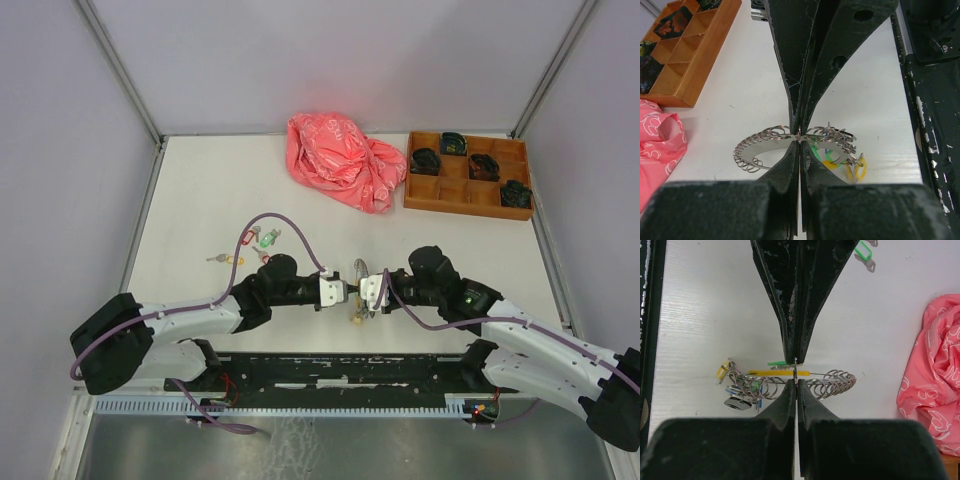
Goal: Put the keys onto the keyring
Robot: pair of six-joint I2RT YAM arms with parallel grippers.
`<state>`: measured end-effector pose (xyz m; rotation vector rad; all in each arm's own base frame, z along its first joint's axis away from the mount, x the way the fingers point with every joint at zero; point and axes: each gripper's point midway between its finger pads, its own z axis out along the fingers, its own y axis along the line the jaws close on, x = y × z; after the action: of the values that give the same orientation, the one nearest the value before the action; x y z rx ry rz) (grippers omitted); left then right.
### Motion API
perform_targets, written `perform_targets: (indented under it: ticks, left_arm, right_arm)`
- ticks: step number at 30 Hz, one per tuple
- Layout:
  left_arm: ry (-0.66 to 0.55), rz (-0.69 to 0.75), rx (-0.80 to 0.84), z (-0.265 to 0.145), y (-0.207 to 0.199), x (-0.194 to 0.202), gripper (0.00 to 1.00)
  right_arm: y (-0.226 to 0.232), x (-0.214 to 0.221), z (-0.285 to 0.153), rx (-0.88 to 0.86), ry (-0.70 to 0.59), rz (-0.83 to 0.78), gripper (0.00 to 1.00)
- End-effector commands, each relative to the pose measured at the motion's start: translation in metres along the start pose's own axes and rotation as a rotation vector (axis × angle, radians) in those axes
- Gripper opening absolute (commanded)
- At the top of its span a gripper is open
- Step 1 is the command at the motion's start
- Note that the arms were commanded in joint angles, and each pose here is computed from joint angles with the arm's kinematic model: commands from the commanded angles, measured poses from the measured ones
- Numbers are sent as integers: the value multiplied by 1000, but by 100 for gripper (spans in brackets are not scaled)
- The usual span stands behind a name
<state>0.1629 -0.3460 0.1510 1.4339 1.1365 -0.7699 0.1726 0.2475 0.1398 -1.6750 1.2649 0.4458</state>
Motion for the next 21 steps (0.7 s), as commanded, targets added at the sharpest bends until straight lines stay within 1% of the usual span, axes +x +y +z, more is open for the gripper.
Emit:
perform_targets:
  ticks: [1,9,21]
  left_arm:
    - [-79,-12,22,6,-1,-20,3]
    - [-70,-27,31,8,-4,-16,3]
    - [-17,-43,44,9,-7,-4,3]
  right_arm:
    - [-19,-37,-1,53,-146,-48,1]
    - [-22,-42,-3,77,-167,-50,1]
    - [-26,-50,-10,117,-205,-62,1]
